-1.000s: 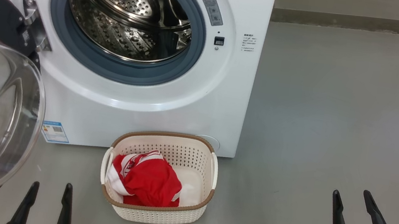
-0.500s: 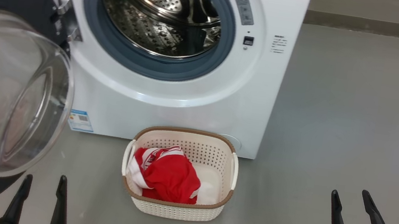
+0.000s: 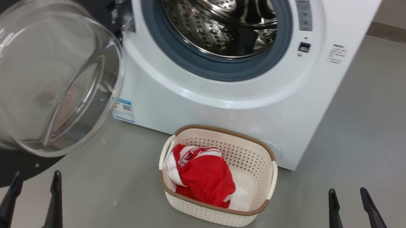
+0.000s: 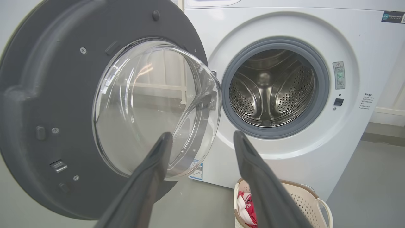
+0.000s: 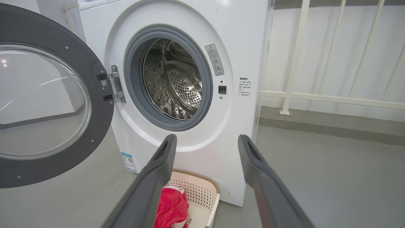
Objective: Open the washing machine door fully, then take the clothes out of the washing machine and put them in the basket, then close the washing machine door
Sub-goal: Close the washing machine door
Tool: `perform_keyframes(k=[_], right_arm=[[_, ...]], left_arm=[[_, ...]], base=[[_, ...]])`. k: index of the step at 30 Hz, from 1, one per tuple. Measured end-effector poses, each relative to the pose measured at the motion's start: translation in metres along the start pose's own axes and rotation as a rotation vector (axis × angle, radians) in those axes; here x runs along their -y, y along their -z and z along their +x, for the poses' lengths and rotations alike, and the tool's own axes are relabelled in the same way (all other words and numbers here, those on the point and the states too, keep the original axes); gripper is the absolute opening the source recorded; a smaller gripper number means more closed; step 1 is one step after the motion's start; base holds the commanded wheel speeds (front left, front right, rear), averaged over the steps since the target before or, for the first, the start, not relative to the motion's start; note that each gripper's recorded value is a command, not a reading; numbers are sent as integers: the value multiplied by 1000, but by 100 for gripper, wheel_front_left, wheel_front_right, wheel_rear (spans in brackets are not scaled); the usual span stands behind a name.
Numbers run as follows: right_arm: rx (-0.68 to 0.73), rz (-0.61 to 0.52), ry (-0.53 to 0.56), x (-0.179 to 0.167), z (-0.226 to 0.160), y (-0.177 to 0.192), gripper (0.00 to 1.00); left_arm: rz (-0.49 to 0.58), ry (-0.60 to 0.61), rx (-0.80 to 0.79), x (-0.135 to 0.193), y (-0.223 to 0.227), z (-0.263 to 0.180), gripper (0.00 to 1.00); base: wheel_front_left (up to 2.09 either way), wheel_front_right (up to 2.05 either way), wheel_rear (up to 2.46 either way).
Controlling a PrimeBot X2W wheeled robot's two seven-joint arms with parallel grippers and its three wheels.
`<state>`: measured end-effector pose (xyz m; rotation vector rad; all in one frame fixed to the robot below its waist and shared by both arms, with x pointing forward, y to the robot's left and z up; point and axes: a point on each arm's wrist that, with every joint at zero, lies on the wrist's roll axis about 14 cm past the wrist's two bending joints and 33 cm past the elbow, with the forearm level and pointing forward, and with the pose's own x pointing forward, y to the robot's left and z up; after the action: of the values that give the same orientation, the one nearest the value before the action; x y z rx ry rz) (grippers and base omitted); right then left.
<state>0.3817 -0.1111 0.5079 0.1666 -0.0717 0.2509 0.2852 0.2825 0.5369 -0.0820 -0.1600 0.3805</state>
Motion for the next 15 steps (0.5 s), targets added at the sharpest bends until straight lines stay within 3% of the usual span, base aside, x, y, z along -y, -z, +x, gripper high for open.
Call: perform_keyframes(k=[15], right_arm=[[-14,21,-220,-72,37,9,100]], left_arm=[[44,-201,30,-59,-16,-30,100]], base=[[0,0,0]])
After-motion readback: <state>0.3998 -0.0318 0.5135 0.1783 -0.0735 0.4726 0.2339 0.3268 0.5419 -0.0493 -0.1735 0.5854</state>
